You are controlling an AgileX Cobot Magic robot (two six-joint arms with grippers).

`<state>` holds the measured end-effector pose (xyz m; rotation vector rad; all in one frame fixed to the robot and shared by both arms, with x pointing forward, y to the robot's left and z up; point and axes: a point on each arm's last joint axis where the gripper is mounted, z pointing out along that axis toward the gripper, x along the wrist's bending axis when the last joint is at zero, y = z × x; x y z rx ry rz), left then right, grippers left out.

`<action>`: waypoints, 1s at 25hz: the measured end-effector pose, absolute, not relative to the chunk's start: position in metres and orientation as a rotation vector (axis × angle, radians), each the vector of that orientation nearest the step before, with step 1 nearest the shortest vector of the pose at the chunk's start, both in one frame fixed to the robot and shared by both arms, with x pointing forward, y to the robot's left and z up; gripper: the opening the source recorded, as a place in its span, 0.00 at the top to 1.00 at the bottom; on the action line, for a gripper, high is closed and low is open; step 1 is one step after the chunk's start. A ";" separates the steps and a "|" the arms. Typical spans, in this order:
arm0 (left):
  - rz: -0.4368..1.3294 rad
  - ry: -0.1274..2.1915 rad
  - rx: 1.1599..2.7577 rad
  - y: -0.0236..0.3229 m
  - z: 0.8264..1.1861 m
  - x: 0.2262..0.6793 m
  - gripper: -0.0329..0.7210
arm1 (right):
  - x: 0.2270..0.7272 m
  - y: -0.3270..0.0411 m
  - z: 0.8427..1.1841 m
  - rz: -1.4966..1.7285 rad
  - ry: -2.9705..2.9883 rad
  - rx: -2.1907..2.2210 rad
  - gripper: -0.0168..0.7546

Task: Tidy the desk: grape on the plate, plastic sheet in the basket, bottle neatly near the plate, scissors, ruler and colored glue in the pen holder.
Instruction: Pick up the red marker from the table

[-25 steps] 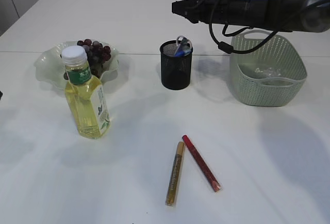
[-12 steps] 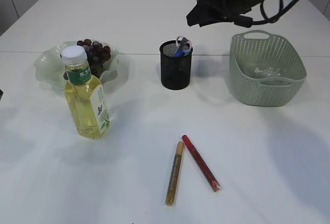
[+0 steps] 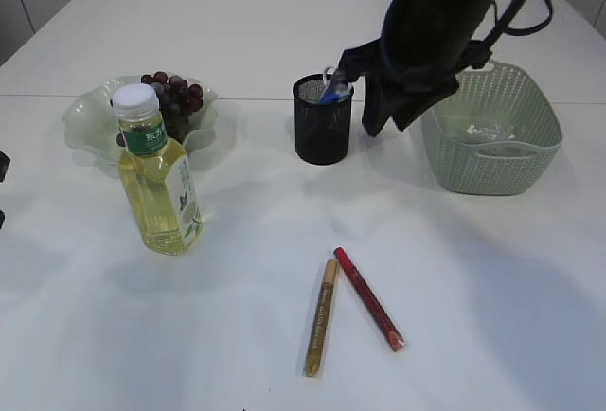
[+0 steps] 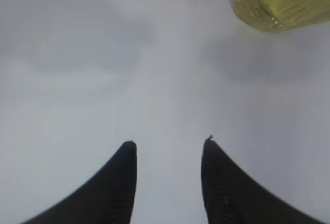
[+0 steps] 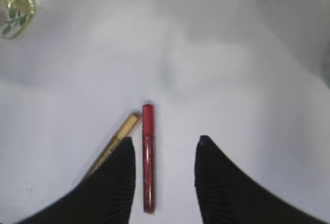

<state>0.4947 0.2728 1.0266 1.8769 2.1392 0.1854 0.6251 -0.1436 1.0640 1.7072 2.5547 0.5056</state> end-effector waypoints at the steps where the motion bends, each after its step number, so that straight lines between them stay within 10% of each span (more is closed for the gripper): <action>1: 0.187 2.138 1.876 0.273 1.027 0.495 0.55 | 0.620 -0.135 1.060 0.476 2.575 1.693 0.57; 25: 0.189 2.137 1.874 0.273 1.027 0.495 0.55 | 0.558 -0.103 0.953 0.134 2.611 1.795 0.56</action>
